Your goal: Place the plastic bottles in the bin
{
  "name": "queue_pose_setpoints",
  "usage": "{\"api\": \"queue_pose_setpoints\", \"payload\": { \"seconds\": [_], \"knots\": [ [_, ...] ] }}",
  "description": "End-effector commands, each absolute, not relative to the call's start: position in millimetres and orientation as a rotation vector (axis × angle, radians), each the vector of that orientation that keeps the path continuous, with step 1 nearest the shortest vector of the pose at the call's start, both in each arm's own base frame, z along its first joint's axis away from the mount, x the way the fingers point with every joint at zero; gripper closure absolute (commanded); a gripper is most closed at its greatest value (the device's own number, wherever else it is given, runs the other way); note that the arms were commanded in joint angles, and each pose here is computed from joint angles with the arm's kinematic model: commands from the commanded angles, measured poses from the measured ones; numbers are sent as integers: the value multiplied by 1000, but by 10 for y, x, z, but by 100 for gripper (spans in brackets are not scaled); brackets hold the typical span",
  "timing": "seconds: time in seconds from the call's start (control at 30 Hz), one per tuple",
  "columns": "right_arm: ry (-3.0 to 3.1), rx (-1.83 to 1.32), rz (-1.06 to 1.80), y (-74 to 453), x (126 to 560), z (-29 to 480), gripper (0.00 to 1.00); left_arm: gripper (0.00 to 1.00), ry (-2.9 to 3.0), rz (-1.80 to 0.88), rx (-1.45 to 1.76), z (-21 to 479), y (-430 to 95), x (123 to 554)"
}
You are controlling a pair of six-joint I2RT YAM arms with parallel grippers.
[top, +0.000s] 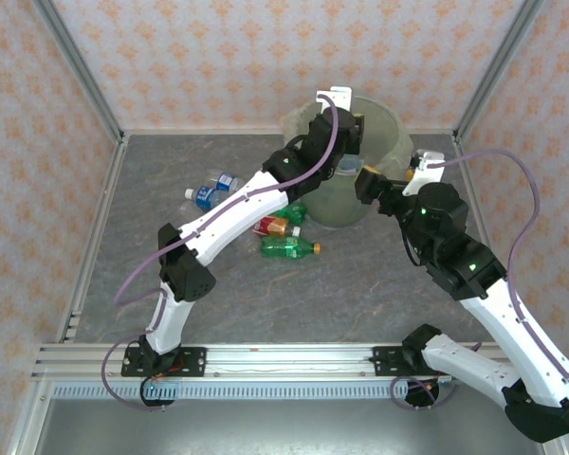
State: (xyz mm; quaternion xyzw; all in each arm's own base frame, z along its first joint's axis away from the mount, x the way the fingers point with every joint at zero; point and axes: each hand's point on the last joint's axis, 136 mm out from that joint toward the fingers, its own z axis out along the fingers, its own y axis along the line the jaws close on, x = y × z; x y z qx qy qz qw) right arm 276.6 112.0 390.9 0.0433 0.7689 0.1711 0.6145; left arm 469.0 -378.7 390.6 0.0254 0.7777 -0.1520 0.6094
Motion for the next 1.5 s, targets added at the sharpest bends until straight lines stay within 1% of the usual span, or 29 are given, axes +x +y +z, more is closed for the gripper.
{"api": "queue_pose_setpoints", "payload": {
  "seconds": [0.0, 0.07, 0.13, 0.37, 0.4, 0.57, 0.6, 0.73, 0.77, 0.97, 1.1, 1.33, 1.47],
  "knots": [
    [1759, 108, 372, 1075, 2751, 3957, 0, 48, 1791, -345, 86, 3937, -3843, 4668],
    [1760, 107, 370, 1072, 2748, 3952, 1, 40, 1797, -351, 97, 3922, -3866, 4651],
    [1759, 106, 372, 1073, 2745, 3951, 0, 29, 1803, -356, 94, 3914, -3860, 4639],
    [1762, 110, 375, 1071, 2741, 3919, 0, 23, 1788, -405, 73, 4057, -3832, 4578],
    [1764, 110, 376, 1072, 2741, 3914, 0, 19, 1785, -410, 66, 4077, -3821, 4572],
    [1762, 110, 379, 1071, 2734, 3920, 0, 17, 1769, -426, 31, 4182, -3737, 4517],
    [1764, 108, 380, 1075, 2733, 3912, 0, 11, 1769, -423, 21, 4186, -3710, 4512],
    [1769, 107, 388, 1087, 2732, 3898, 0, 9, 1768, -416, -10, 4222, -3609, 4473],
    [1771, 106, 389, 1089, 2732, 3895, 0, 2, 1771, -410, -24, 4222, -3572, 4467],
    [1777, 94, 405, 1129, 2739, 3886, 0, 1, 1812, -405, -134, 4136, -3242, 4456],
    [1793, 67, 434, 1215, 2752, 3850, 0, 1, 1819, -415, -245, 4082, -2871, 4398],
    [1825, -6, 504, 1422, 2784, 3797, 0, 1, 1835, -422, -461, 3722, -2123, 4201],
    [1837, -59, 560, 1572, 2804, 3789, 0, 1, 1851, -401, -604, 3406, -1633, 4027]
  ]
}}
